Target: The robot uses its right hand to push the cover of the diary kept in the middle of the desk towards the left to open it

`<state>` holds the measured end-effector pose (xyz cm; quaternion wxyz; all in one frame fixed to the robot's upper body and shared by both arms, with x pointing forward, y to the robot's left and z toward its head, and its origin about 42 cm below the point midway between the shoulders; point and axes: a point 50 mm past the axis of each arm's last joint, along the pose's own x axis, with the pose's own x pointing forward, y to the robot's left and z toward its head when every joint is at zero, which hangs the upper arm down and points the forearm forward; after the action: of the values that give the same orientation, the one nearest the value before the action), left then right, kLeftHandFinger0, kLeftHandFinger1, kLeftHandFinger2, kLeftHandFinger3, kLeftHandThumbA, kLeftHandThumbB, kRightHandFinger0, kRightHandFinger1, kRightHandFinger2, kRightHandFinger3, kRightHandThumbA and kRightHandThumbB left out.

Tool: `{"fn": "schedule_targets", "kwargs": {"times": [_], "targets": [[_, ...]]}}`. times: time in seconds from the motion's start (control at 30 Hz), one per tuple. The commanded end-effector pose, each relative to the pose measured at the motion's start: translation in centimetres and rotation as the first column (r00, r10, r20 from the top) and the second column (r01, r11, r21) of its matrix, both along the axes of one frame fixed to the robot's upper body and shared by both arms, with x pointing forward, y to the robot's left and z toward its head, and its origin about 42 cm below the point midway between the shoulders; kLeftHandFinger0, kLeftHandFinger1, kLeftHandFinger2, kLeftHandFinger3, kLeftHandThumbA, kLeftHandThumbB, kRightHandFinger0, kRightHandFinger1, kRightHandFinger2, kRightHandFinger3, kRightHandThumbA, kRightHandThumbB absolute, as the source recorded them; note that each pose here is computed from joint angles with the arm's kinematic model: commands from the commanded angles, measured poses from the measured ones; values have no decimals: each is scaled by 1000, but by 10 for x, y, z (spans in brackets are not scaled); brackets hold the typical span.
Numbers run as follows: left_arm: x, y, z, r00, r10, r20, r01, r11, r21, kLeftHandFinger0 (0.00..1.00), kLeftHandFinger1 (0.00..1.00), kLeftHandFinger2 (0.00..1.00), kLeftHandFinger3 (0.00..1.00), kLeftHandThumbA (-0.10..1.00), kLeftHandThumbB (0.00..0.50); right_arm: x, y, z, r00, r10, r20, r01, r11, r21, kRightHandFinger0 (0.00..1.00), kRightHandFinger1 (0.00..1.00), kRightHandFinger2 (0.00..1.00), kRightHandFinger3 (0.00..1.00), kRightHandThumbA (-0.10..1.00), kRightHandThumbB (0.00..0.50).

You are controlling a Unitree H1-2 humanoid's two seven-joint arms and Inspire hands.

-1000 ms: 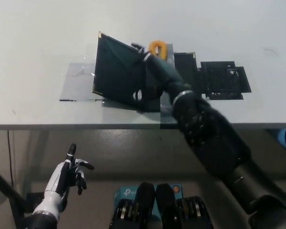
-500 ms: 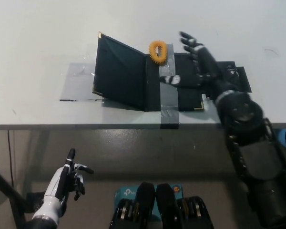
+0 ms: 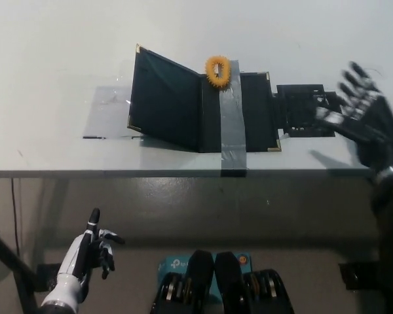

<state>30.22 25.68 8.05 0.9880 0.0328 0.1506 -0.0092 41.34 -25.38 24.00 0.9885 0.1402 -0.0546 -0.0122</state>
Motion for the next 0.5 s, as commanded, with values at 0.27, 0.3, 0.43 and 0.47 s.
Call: {"fn": "schedule_targets", "kwargs": {"times": [0.27, 0.3, 0.43, 0.47], "targets": [[-1, 19, 15, 992, 81, 94, -82, 997, 11, 75, 152, 97, 318, 1000, 438, -123, -74, 7, 909, -260, 325, 242, 966, 95, 893, 965, 952, 1000, 1000, 283], [-1, 18, 15, 992, 86, 93, -87, 996, 12, 77, 152, 94, 317, 1000, 447, -132, -81, -9, 888, -319, 331, 321, 946, 52, 884, 954, 939, 1000, 1000, 301], [-1, 19, 14, 991, 93, 92, -94, 995, 12, 67, 148, 96, 340, 1000, 457, -143, -93, -39, 851, -432, 299, 453, 892, -1, 823, 906, 896, 936, 1000, 308], [-2, 20, 12, 992, 94, 90, -95, 995, 3, 55, 144, 95, 332, 1000, 463, -145, -97, -49, 851, -446, 277, 473, 880, -39, 813, 898, 897, 933, 1000, 282]]}}
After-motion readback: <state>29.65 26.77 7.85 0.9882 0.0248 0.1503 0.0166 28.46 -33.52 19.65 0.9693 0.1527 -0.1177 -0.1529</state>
